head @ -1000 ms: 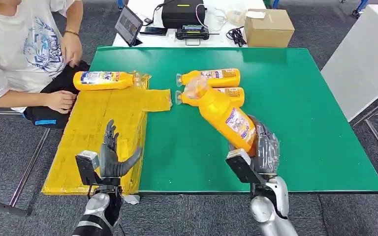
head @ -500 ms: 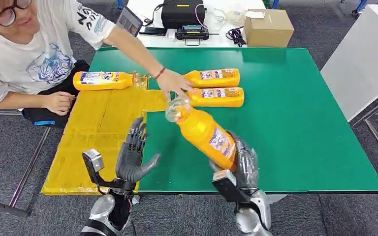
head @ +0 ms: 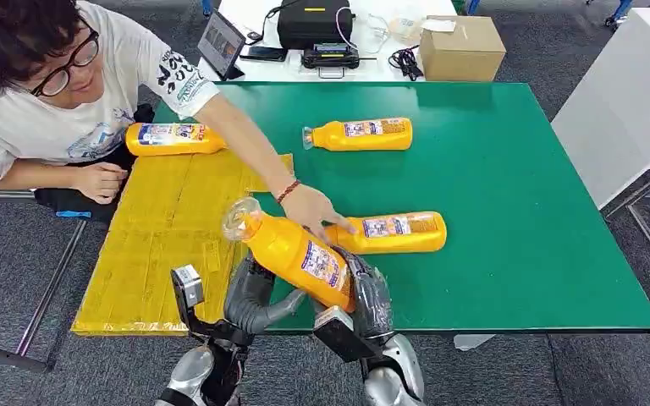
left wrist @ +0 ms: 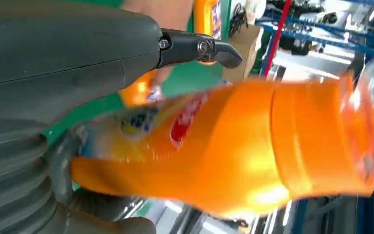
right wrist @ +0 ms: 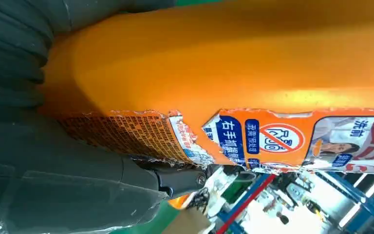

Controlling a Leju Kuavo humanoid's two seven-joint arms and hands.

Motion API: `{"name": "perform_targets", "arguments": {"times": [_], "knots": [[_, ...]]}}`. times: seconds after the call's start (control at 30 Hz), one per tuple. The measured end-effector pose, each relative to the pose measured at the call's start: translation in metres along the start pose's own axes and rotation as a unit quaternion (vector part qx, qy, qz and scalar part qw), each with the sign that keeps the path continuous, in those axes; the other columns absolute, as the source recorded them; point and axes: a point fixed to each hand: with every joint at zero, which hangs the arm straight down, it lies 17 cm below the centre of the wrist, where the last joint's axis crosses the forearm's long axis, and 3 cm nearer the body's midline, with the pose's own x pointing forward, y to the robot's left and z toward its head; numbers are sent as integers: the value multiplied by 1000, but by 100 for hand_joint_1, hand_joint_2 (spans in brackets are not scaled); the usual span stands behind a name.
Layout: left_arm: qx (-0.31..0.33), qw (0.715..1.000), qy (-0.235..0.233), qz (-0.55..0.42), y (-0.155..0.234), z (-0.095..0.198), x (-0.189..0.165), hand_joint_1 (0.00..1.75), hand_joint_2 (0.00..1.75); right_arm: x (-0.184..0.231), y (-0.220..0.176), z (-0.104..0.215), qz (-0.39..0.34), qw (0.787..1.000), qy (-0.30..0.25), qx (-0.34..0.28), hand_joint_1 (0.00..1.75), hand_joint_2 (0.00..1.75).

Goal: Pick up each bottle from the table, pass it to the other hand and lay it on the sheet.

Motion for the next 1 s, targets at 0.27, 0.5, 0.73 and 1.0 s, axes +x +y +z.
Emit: {"name": "perform_targets", "arguments": {"times": [0.27,0.5,0.73,1.0], "knots": [[-12,1000,-4,5,-5,1,1,0,175,2,16,-3,-14,1000,2,17,175,175],[-9,1000,-4,7,2,4,-2,0,175,3,56,1,-41,995,8,91,175,175],[7,1000,9,-4,19,9,-14,0,175,5,100,20,-66,981,4,180,175,175],[23,999,24,-4,33,15,-25,70,175,-2,116,27,-55,972,5,228,175,175]]}}
